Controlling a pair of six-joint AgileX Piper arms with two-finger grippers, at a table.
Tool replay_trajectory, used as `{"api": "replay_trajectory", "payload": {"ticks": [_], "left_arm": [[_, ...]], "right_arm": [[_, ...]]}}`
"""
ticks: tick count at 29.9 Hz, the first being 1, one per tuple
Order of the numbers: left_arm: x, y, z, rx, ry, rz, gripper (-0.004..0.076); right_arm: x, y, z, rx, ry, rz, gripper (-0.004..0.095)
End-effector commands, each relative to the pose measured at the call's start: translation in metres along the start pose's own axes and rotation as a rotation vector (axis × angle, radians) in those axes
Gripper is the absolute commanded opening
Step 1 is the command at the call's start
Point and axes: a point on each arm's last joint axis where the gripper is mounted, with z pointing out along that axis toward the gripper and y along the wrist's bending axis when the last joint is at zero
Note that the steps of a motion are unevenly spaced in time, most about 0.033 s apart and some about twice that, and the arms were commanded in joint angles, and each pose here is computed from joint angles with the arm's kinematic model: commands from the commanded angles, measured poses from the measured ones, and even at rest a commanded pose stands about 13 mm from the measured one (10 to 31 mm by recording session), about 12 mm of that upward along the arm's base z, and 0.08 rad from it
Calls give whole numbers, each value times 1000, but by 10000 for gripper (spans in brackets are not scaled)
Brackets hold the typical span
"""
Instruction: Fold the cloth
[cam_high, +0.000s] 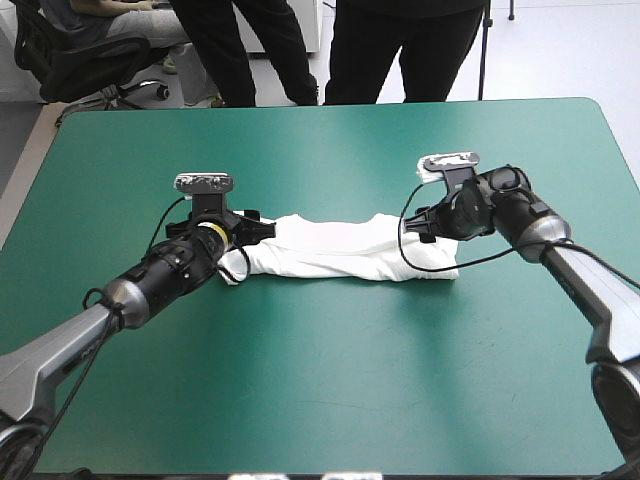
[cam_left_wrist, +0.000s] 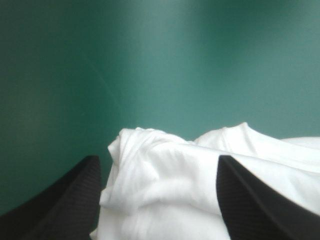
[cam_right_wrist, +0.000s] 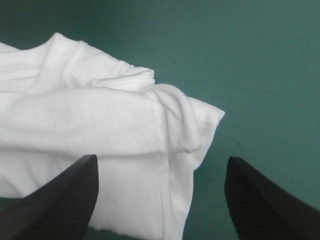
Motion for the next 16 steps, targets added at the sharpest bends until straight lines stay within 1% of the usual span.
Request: {"api": "replay_trajectory", "payload": {"ticks": [1, 4, 6, 7, 9, 10, 12, 13, 16], "left_arm": [[-21, -3, -41, 39, -82, 16, 491], [-21, -4, -69, 60, -60, -8, 490], [-20, -9, -87, 118, -49, -20, 487], [-19, -13, -96, 160, -51, -8, 467], [-20, -19, -110, 230, -62, 7, 358], [-20, -22, -116, 255, -56, 18, 260], [-22, -26, -122, 276, -44, 72, 34], [-25, -28, -124, 288, -42, 96, -5], [-33, -37, -120, 313, -35, 151, -4]], "right_arm": [[-7, -4, -57, -3, -131, -15, 679], [-1, -6, -80, 0, -139, -21, 679], [4, -9, -97, 9, -159, -24, 679], [5, -10, -104, 13, -172, -27, 679], [8, -13, -120, 33, -214, -31, 679], [10, -15, -126, 42, -228, -25, 679], [14, -19, -141, 72, -259, -25, 679], [16, -21, -146, 87, -267, -25, 679], [19, -33, -155, 108, -280, 20, 679]]}}
